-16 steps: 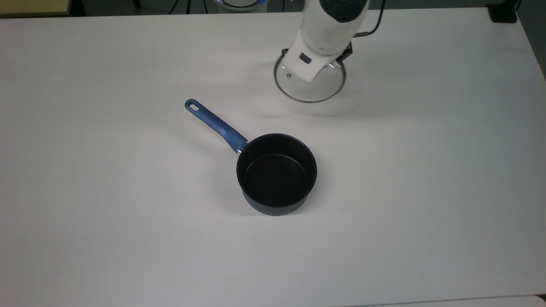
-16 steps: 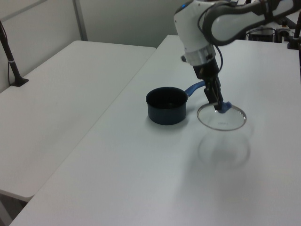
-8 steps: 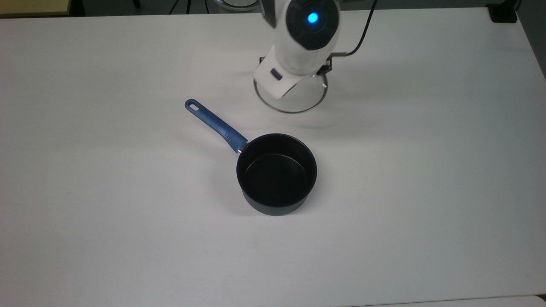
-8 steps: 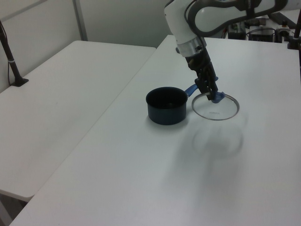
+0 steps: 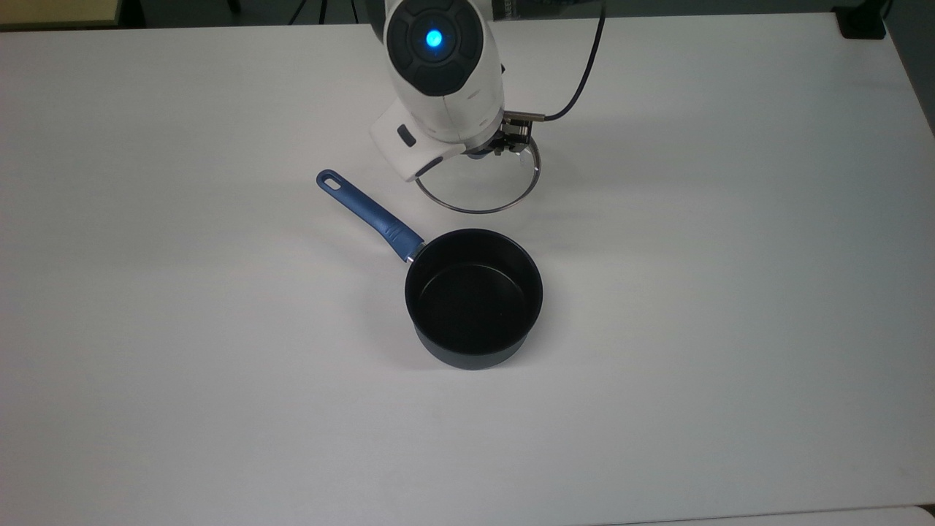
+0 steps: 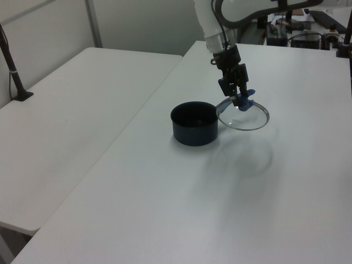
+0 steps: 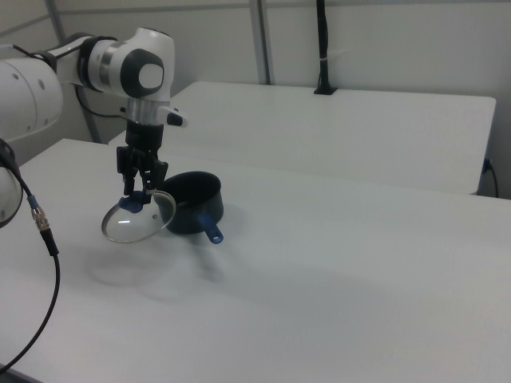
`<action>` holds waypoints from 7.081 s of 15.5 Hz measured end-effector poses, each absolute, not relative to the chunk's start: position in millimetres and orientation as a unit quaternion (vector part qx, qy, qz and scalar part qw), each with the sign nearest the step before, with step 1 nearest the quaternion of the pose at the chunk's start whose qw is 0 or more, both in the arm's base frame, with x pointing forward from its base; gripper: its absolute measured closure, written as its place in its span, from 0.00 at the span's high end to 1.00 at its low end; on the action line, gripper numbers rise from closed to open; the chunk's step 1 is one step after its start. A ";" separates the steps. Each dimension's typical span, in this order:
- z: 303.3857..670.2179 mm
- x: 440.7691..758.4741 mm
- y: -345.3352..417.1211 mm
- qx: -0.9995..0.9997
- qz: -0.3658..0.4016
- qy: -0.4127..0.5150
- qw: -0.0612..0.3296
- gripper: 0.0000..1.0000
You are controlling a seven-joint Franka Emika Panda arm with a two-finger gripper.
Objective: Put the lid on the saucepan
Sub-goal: 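Lift the glass lid and carry it toward the black saucepan, then position the lid above the saucepan rim and lower it, then lower the lid onto the saucepan rim and settle it flat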
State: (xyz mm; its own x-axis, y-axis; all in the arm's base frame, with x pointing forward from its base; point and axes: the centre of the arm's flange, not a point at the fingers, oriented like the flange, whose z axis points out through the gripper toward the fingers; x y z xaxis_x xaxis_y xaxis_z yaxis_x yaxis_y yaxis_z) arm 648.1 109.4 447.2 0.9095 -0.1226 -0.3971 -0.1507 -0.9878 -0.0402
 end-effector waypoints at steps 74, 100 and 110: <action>441.1 727.6 51.5 -0.914 0.043 0.371 0.158 0.60; 425.5 740.0 56.4 -0.907 0.015 0.387 0.165 0.60; 424.4 736.5 60.3 -0.893 0.037 0.419 0.159 0.60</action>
State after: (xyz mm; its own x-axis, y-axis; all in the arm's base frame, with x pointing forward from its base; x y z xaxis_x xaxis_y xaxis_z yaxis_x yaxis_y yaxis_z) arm 736.5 60.3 424.4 0.6469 -0.7363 -0.1983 -0.7596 -0.5993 -0.2525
